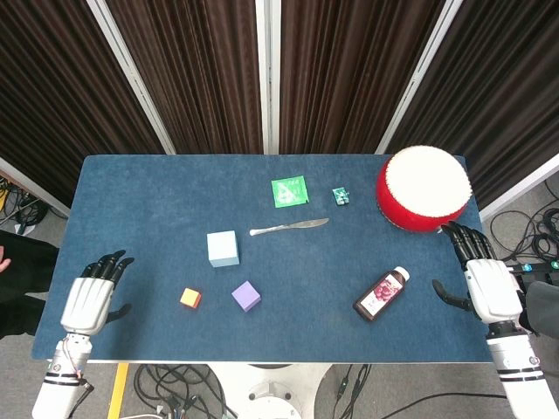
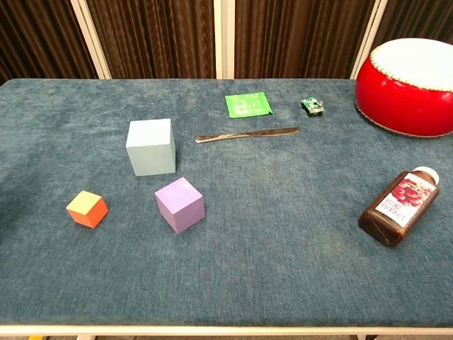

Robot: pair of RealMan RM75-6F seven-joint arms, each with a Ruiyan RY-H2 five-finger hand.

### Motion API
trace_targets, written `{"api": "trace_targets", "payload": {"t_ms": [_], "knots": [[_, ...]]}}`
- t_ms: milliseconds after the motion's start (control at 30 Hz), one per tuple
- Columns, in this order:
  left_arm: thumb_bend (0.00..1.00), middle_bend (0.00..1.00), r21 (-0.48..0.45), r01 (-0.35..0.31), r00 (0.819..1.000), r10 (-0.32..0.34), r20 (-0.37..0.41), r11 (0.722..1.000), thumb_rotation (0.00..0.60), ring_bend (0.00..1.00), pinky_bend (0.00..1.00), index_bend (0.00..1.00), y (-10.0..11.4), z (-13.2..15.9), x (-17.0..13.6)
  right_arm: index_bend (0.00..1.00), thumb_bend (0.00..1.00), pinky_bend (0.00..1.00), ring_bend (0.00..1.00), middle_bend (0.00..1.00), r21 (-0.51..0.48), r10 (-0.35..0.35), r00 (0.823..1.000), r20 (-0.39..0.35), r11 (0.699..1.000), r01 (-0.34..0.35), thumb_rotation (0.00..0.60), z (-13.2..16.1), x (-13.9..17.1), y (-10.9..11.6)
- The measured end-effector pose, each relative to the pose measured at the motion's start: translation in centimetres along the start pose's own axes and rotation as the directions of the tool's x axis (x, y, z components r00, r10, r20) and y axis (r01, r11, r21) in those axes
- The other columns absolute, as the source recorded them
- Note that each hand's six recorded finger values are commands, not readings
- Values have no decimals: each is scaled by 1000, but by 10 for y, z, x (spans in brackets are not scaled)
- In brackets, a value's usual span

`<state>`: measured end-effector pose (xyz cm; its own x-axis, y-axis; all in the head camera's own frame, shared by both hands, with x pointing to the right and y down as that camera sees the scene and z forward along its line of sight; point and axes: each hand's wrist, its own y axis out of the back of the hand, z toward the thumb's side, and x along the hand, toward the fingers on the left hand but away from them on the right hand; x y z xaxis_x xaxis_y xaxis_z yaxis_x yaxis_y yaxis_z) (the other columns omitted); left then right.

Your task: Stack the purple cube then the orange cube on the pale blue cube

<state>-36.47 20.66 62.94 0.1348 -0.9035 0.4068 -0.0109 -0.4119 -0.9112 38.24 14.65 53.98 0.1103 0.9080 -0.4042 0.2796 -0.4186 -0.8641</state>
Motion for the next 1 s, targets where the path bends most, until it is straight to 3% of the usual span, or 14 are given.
{"api": "trace_targets", "payload": {"t_ms": [367,567,767,1000], "knots": [[157,253,-5,2,1000,-2,17,1000,600,197,301,257,0,6,1,0,215,0,0,27,-6,-22,1000,-3,1000,22,600,-1,3,5],[157,252,-107,6,999,-3,35,994,600,198,303,257,0,16,1,0,217,0,0,27,2,-12,1000,-2,1000,12,600,-1,3,3],[157,253,-104,33,997,-25,79,994,600,198,303,257,-5,40,1,0,217,0,0,27,1,-19,999,-29,1000,19,600,5,6,4],[158,262,-106,103,988,-89,129,989,600,198,304,257,-12,91,-2,0,218,0,0,27,-19,-26,999,-27,999,26,600,2,8,9]]}}
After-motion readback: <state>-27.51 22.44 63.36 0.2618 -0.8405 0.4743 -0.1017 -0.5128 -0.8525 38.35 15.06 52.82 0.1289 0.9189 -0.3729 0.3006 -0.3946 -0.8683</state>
